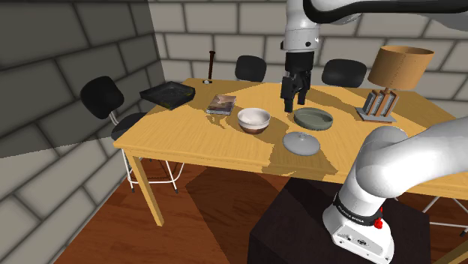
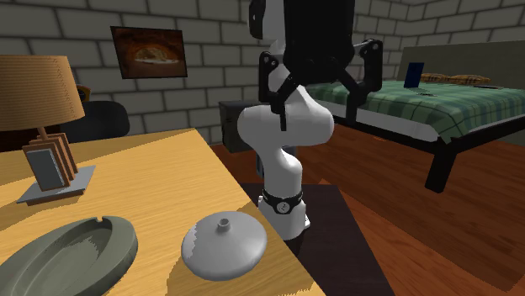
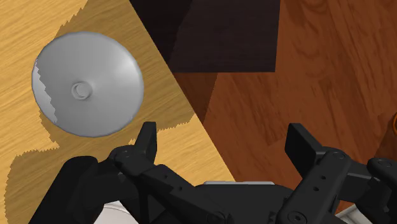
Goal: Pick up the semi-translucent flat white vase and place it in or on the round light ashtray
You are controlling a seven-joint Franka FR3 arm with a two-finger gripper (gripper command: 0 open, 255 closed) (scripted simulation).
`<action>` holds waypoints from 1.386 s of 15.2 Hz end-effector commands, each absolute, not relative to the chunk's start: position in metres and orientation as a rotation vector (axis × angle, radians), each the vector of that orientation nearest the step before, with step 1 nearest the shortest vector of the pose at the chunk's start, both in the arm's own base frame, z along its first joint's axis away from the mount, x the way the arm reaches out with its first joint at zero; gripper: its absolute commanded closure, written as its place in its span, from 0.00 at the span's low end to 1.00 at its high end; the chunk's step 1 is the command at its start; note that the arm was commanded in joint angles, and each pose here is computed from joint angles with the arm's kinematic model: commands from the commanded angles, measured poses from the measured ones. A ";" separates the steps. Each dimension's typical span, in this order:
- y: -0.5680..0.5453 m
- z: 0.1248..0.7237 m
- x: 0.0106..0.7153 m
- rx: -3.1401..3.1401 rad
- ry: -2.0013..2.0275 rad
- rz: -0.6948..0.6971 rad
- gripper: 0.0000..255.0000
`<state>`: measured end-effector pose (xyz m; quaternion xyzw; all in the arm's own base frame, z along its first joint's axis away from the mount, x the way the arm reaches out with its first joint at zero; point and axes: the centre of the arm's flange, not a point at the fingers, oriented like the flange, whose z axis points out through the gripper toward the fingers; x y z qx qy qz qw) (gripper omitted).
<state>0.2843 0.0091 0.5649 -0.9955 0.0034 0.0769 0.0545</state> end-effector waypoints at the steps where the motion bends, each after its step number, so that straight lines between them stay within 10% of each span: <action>1: 0.009 0.565 0.284 -3.024 0.010 0.234 0.00; 21: -0.108 0.404 0.249 -3.205 0.018 -0.035 0.00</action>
